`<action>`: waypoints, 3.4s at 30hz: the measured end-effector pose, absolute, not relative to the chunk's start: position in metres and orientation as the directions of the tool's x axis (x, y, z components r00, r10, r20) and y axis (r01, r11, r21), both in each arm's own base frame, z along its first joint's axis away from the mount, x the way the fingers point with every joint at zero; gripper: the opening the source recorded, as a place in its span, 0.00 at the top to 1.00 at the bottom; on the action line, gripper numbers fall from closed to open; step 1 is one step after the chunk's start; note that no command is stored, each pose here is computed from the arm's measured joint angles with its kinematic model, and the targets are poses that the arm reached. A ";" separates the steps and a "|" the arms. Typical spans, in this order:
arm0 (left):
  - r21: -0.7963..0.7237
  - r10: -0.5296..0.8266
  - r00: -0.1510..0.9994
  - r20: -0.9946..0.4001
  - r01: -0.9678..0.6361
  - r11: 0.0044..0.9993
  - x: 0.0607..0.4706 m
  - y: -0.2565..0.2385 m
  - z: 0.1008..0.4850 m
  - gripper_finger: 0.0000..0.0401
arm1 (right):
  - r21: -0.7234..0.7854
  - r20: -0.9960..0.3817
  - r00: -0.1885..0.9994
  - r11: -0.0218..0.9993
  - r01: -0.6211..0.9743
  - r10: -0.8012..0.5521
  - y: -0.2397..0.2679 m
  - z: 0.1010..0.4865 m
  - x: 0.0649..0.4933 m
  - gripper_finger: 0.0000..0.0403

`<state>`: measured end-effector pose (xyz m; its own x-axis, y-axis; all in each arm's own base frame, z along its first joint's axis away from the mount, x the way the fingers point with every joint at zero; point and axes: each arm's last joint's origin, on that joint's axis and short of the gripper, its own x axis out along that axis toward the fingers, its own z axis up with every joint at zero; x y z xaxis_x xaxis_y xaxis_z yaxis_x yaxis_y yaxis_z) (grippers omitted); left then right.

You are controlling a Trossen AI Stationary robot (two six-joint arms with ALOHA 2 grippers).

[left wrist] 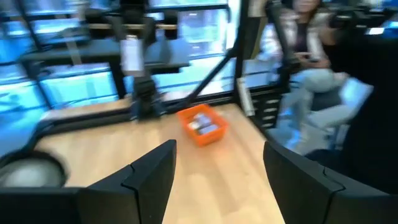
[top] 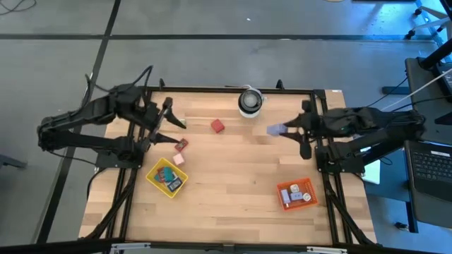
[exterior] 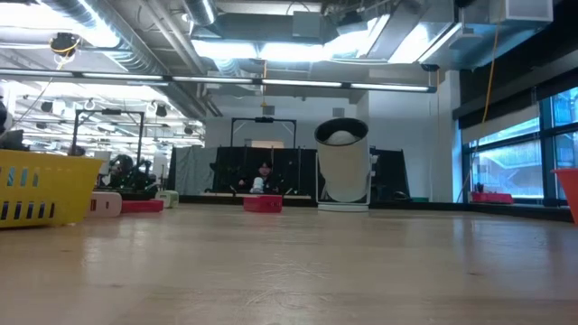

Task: Pick & Place Office items
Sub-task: Put the violet charger adapter into the orange bin, then put the red charger adapter into the orange bin

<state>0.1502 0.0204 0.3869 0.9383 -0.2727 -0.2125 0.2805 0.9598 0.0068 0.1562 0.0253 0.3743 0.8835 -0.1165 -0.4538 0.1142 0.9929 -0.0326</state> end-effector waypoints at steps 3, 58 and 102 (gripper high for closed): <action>0.006 -0.170 0.963 -0.209 0.175 0.984 0.143 0.019 0.363 0.41 | 0.040 -0.521 0.849 0.990 0.133 -0.093 0.030 0.361 0.152 0.69; -0.070 -0.182 0.966 0.182 0.198 0.978 0.141 0.001 0.250 0.48 | -0.013 -0.970 0.184 0.783 0.622 -0.162 0.174 0.214 0.109 0.69; -0.093 -0.002 0.980 0.201 0.021 0.995 0.144 0.008 0.251 0.48 | 0.033 -0.680 0.550 0.728 0.684 -0.485 0.114 0.247 0.147 0.46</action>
